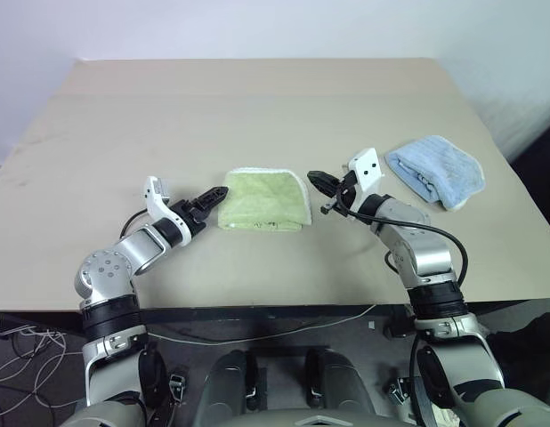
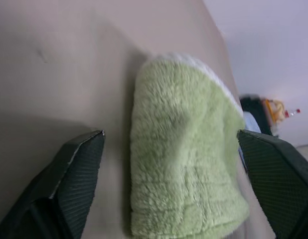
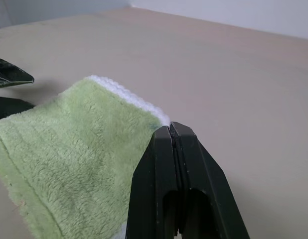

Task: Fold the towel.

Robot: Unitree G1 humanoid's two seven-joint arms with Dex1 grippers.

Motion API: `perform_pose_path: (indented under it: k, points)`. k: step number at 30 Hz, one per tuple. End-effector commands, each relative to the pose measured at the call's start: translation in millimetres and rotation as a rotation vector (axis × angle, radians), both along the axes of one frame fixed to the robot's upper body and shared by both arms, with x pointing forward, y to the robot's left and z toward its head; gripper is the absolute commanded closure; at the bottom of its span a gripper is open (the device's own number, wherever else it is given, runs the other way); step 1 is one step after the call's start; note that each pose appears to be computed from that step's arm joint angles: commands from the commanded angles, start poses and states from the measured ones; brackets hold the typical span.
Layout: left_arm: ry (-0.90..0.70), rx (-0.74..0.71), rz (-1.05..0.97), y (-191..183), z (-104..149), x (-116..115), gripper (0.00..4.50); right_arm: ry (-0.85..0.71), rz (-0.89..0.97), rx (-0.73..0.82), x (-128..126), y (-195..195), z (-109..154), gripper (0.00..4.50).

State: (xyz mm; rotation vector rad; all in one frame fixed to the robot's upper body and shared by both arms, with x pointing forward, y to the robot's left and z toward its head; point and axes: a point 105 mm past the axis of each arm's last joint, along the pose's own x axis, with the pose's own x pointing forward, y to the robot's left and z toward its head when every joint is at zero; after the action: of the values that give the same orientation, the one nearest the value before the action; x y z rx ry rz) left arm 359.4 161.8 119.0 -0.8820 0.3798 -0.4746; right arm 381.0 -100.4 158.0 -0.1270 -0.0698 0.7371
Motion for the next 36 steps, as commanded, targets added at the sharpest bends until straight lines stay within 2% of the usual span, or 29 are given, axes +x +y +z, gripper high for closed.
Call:
perform_pose_path:
  k: [1,7,12,16,26,32,36]
  points:
    - [0.045,-0.013,-0.092,-22.3,-6.3,-6.1,0.04,-0.067,0.001,0.013,-3.1,0.8,17.9,4.5]
    - [0.069,-0.049,-0.244,-61.2,-6.7,-21.9,0.04,-0.068,-0.011,0.017,-3.0,-0.8,17.9,4.5]
    - [0.082,-0.069,-0.281,-71.8,-6.7,-28.3,0.04,-0.068,-0.017,0.018,-2.9,-1.1,17.6,4.5]
    - [0.094,-0.081,-0.26,-70.7,-9.5,-27.4,0.95,-0.067,-0.018,0.015,-3.8,-1.4,17.1,4.5]
    - [0.106,-0.098,-0.206,-65.5,-13.4,-24.8,4.4,-0.068,-0.01,0.008,-4.5,0.9,16.1,4.5]
    - [0.091,-0.131,-0.144,-59.5,-9.9,-19.0,4.46,-0.08,-0.022,0.015,-3.0,-0.7,20.1,4.5]
    - [-0.008,-0.175,-0.009,-35.1,17.6,1.7,4.46,-0.094,-0.041,0.026,-0.8,-4.5,25.3,4.5]
